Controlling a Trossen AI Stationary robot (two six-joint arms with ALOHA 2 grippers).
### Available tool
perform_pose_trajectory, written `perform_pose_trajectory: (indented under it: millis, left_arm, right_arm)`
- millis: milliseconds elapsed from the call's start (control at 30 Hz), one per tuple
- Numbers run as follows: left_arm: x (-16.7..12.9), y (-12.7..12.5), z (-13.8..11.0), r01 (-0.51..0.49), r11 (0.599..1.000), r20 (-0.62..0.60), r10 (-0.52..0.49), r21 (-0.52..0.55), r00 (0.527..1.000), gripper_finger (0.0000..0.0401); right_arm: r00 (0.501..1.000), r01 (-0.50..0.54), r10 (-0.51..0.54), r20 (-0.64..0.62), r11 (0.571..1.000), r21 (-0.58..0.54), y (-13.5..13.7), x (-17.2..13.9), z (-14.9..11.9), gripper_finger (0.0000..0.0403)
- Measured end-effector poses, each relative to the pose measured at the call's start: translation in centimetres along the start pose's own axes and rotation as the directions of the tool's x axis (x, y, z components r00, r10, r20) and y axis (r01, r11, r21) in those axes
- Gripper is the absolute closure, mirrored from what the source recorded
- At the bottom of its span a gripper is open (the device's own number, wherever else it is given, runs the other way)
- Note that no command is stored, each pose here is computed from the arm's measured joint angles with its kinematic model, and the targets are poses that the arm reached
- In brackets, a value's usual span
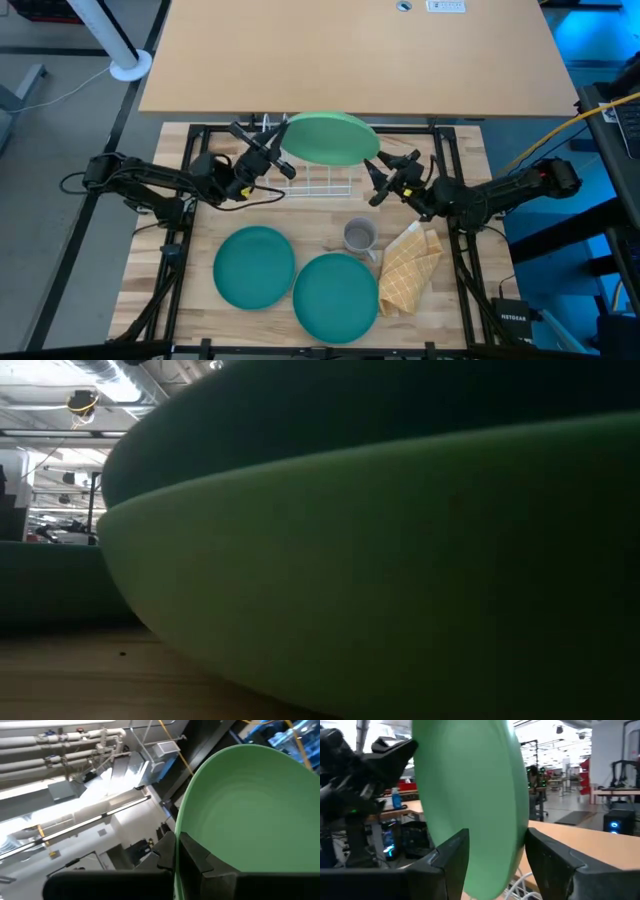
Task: Sort dishes
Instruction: Put the left green plate into the white dish rack
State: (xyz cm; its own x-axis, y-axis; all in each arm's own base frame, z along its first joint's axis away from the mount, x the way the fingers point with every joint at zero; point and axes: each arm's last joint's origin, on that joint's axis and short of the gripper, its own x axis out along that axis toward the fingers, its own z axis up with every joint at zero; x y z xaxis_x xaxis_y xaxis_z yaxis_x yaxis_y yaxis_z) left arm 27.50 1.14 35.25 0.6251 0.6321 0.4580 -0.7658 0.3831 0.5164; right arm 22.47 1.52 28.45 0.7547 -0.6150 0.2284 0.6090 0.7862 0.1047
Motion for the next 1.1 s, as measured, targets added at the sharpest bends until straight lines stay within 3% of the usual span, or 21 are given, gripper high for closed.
perform_pose_trajectory:
  millis: [333,467,667,867,1100]
  left_arm:
    - [-1.5,-1.5,1.2,0.109,0.994,0.024,-0.109,0.011,0.994,0.0401]
    - [-2.0,-2.1,1.5,0.152,0.988,0.017,-0.153,0.034,0.988,0.0401]
    - [-2.6,-2.5,1.7,0.199,0.978,0.002,-0.199,0.058,0.98,0.0392]
    - [-3.2,-3.1,1.9,0.238,0.971,-0.021,-0.238,-0.001,0.971,0.0359]
    - [-4.0,-3.8,2.3,0.273,0.962,-0.031,-0.274,-0.034,0.961,0.0289]
  right_arm:
    - [1.0,0.01,-0.01,0.01,0.999,-0.043,-1.1,1.1,-0.1,0.0219]
    - [1.0,-0.008,0.008,0.008,0.998,-0.07,-1.1,1.1,-0.2,0.0264]
    - [0.997,-0.074,0.07,-0.023,0.97,-0.231,-0.9,1.1,-0.6,0.0364]
    - [0.994,-0.109,0.1,-0.043,0.946,-0.305,-0.8,1.1,-0.8,0.0364]
    - [0.986,-0.161,0.13,-0.103,0.895,-0.417,-0.6,1.0,-1.6,0.0361]
